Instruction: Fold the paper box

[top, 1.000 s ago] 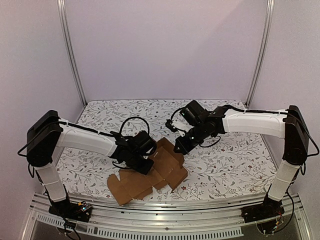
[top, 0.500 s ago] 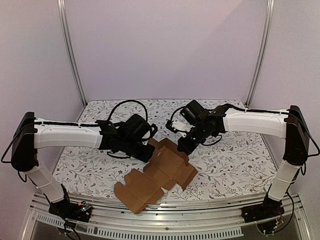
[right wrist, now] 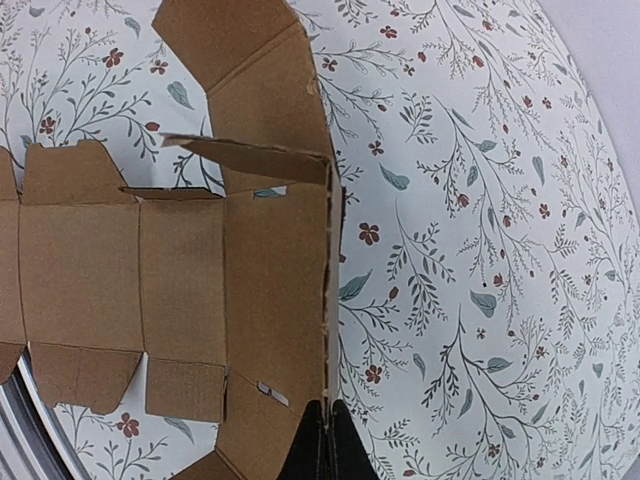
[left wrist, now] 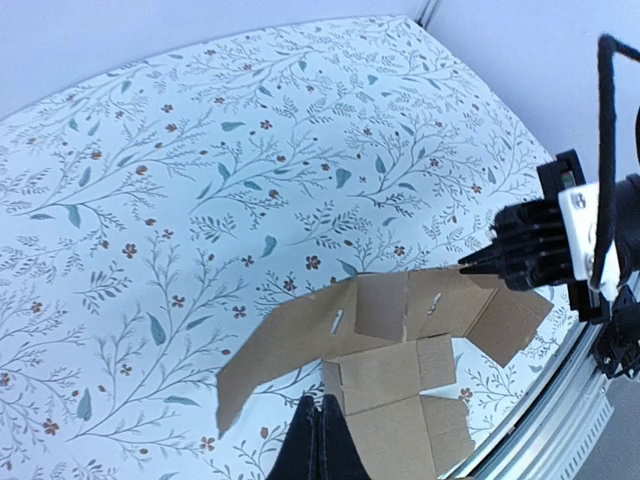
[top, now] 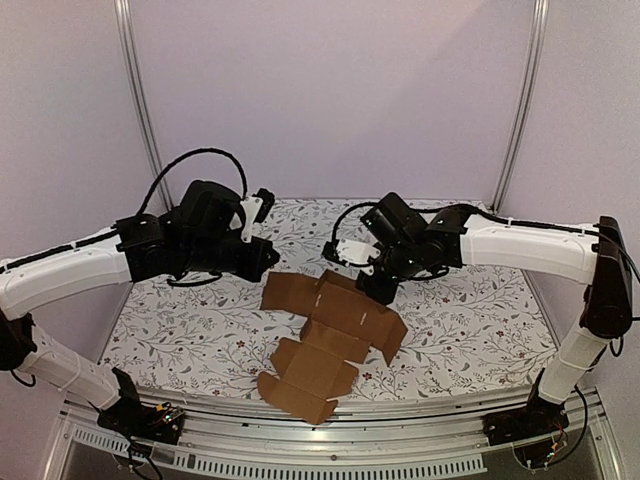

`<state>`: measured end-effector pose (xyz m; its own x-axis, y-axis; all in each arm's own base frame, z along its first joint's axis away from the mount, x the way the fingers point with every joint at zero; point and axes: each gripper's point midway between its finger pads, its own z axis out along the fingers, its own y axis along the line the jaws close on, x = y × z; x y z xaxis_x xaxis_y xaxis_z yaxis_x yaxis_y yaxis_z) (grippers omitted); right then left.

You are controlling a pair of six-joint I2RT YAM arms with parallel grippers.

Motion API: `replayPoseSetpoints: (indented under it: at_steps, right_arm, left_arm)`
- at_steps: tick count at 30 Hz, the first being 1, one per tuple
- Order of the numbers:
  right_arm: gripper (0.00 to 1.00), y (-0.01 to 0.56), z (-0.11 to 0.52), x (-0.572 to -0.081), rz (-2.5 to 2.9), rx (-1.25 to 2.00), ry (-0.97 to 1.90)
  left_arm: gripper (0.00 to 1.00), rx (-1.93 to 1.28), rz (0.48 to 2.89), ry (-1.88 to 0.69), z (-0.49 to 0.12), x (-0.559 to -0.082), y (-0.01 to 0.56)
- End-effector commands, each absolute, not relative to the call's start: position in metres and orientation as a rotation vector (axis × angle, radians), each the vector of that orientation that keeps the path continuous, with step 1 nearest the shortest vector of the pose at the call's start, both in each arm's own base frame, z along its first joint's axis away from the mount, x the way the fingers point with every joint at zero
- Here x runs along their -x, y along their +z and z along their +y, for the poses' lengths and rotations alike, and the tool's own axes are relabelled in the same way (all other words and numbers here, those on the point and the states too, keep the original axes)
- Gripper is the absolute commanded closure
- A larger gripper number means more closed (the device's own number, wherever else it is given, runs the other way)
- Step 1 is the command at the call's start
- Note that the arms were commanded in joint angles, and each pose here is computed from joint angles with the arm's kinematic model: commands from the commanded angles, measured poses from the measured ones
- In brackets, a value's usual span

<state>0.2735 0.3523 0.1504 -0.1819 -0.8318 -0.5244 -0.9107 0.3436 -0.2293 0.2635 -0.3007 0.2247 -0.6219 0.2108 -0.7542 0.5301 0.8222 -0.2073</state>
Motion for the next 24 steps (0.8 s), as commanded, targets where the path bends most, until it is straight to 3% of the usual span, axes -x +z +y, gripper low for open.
replayPoseSetpoints:
  at_steps: [1,5,14,24]
  right_arm:
    - [1.0,0.178,0.355,-0.282,1.855,1.584,0.008]
    - [1.0,0.179,0.359,-0.281,1.767,1.641,-0.077]
    - [1.0,0.17,0.373,-0.273,1.55,1.711,-0.285]
    - [1.0,0.151,0.376,-0.26,1.471,1.715,-0.385]
  left_arm:
    - [1.0,-0.481,2.183,-0.455,-0.268,-0.276,0.235]
    - [0.92,-0.494,2.134,-0.446,-0.255,-0.275,0.238]
    - [0.95,-0.413,2.194,-0.473,-0.232,-0.284,0.2]
    - [0.82,-0.393,2.287,-0.695,-0.241,-0.283,0.14]
